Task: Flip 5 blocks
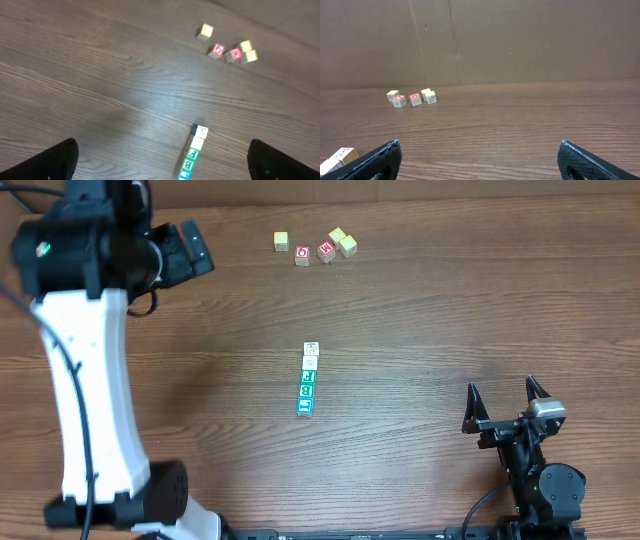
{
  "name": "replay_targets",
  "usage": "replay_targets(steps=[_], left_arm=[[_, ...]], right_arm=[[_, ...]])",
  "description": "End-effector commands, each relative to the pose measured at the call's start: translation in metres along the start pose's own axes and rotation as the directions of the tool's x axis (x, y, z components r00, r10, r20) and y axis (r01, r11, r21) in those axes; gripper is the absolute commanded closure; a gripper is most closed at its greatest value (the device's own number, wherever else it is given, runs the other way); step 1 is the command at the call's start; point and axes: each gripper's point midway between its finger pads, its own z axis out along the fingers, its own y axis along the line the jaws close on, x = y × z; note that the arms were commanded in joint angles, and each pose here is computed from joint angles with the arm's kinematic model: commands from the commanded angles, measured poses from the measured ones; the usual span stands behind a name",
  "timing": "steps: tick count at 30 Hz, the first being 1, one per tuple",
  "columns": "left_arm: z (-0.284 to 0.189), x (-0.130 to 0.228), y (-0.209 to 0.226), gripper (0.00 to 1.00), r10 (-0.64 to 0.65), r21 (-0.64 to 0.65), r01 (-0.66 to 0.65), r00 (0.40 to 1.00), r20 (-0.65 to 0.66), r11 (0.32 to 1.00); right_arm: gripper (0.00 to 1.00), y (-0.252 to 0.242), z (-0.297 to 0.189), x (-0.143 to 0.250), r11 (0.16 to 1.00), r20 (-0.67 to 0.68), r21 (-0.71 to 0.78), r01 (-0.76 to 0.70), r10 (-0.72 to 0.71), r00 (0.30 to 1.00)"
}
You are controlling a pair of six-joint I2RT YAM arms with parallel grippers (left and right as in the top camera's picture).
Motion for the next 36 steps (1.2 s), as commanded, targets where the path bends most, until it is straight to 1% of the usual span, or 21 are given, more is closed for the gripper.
replay_targets(steps=[1, 7, 15, 19, 22, 24, 26, 28, 30, 33, 36], left_arm=[[-0.005, 0.015, 0.003, 0.0, 0.021, -0.008, -0.021, 1.0, -0.019, 1.0], [0.002, 0.059, 0.02, 0.0, 0.017, -0.044, -0.022, 0.994, -0.105, 0.999], [0.012, 0.119, 0.043, 0.0, 0.018, -0.039, -0.021, 0.995, -0.095, 0.999], [0.022, 0.146, 0.053, 0.0, 0.02, -0.014, -0.02, 0.999, -0.037, 1.0], [0.03, 0.163, 0.06, 0.0, 0.021, 0.012, -0.022, 0.999, 0.039, 1.0], [0.034, 0.165, 0.061, 0.0, 0.021, 0.042, -0.026, 0.992, 0.126, 0.999], [0.036, 0.161, 0.059, 0.0, 0.016, 0.083, -0.036, 0.972, 0.236, 0.996], [0.034, 0.155, 0.056, 0.0, 0.003, 0.13, -0.053, 0.934, 0.358, 0.99], [0.028, 0.147, 0.052, 0.0, -0.015, 0.174, -0.077, 0.879, 0.477, 0.982], [0.008, 0.135, 0.046, 0.0, -0.058, 0.238, -0.131, 0.757, 0.651, 0.962], [-0.017, 0.129, 0.039, 0.0, -0.11, 0.29, -0.202, 0.614, 0.782, 0.935]], right_arm=[[0.0, -0.001, 0.0, 0.002, 1.0, 0.003, 0.002, 0.004, -0.004, 1.0], [0.0, -0.001, 0.0, 0.002, 1.0, 0.003, 0.002, 0.004, -0.004, 1.0], [0.0, -0.001, 0.0, 0.002, 1.0, 0.003, 0.002, 0.004, -0.004, 1.0], [0.0, -0.001, 0.0, 0.002, 1.0, 0.003, 0.002, 0.004, -0.004, 1.0], [0.0, -0.001, 0.0, 0.002, 1.0, 0.003, 0.002, 0.004, -0.004, 1.0], [0.0, -0.001, 0.0, 0.002, 1.0, 0.003, 0.002, 0.004, -0.004, 1.0], [0.0, -0.001, 0.0, 0.002, 1.0, 0.003, 0.002, 0.004, -0.004, 1.0], [0.0, -0.001, 0.0, 0.002, 1.0, 0.003, 0.002, 0.004, -0.004, 1.0], [0.0, -0.001, 0.0, 0.002, 1.0, 0.003, 0.002, 0.004, -0.004, 1.0], [0.0, -0.001, 0.0, 0.002, 1.0, 0.003, 0.002, 0.004, -0.004, 1.0], [0.0, -0.001, 0.0, 0.002, 1.0, 0.003, 0.002, 0.004, -0.004, 1.0]])
